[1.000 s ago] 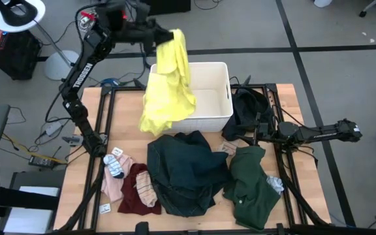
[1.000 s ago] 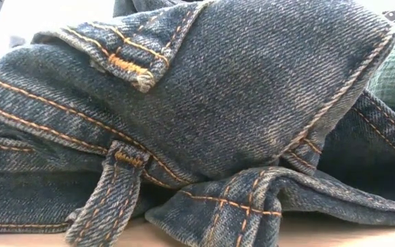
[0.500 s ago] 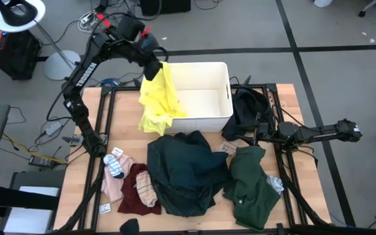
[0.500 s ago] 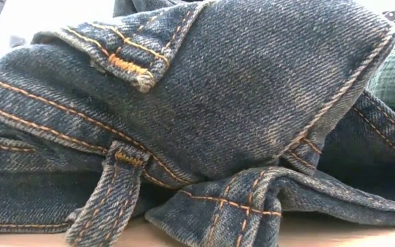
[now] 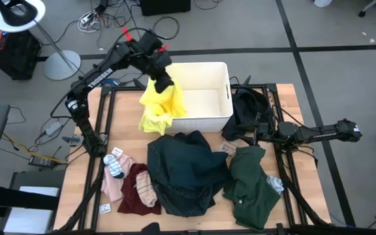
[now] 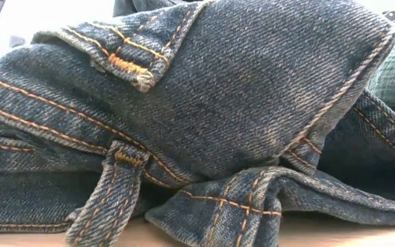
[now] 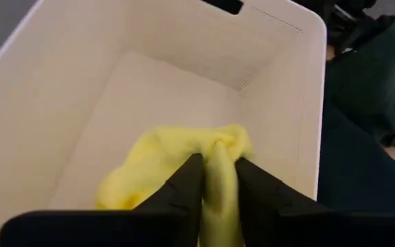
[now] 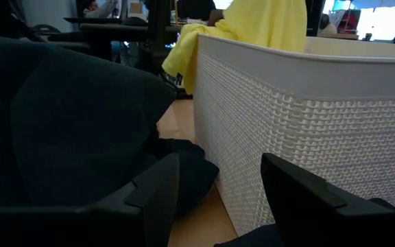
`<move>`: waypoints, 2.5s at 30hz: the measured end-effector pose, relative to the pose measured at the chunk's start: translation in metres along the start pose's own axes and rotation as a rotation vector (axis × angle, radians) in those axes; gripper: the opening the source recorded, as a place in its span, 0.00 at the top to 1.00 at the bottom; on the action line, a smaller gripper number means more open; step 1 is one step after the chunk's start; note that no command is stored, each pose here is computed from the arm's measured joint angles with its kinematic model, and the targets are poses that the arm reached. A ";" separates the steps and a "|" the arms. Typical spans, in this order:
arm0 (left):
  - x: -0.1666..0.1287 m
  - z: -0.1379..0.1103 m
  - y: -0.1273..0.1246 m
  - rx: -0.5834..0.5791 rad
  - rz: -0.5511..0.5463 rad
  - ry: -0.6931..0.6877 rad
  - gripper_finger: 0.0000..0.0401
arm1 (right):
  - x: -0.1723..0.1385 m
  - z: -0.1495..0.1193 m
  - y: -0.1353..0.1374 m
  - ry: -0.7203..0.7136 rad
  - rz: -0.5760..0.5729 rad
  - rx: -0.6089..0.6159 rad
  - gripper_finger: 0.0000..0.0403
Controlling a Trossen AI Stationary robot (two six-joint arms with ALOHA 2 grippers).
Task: Sort clothes
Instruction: Put the yellow shirt into the white laundry bin
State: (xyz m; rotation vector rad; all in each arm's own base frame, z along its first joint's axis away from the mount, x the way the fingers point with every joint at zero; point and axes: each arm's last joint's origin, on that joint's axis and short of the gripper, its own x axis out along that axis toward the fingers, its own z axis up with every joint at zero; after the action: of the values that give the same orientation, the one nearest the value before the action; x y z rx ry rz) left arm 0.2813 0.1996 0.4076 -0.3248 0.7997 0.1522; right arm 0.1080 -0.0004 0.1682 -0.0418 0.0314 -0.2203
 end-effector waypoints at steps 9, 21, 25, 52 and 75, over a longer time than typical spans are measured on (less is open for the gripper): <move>0.006 0.008 -0.013 0.063 0.013 -0.055 0.67 | 0.000 0.000 0.000 0.000 0.000 0.000 0.48; -0.048 0.002 -0.034 0.164 0.061 -0.167 0.66 | 0.000 0.000 0.000 0.000 0.000 0.000 0.48; -0.075 -0.009 -0.043 0.190 0.112 -0.186 0.66 | 0.000 0.000 0.000 0.000 0.000 0.000 0.48; -0.091 -0.185 -0.063 0.050 0.250 -0.237 0.66 | 0.000 0.000 0.000 0.000 0.000 0.000 0.48; -0.033 -0.216 -0.046 0.057 0.109 -0.130 0.66 | 0.000 0.000 0.000 0.000 0.000 0.000 0.48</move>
State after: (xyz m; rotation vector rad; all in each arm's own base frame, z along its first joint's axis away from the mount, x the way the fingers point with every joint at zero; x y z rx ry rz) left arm 0.1240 0.0827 0.3015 -0.2159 0.6920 0.2496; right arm 0.1080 -0.0004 0.1683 -0.0417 0.0313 -0.2203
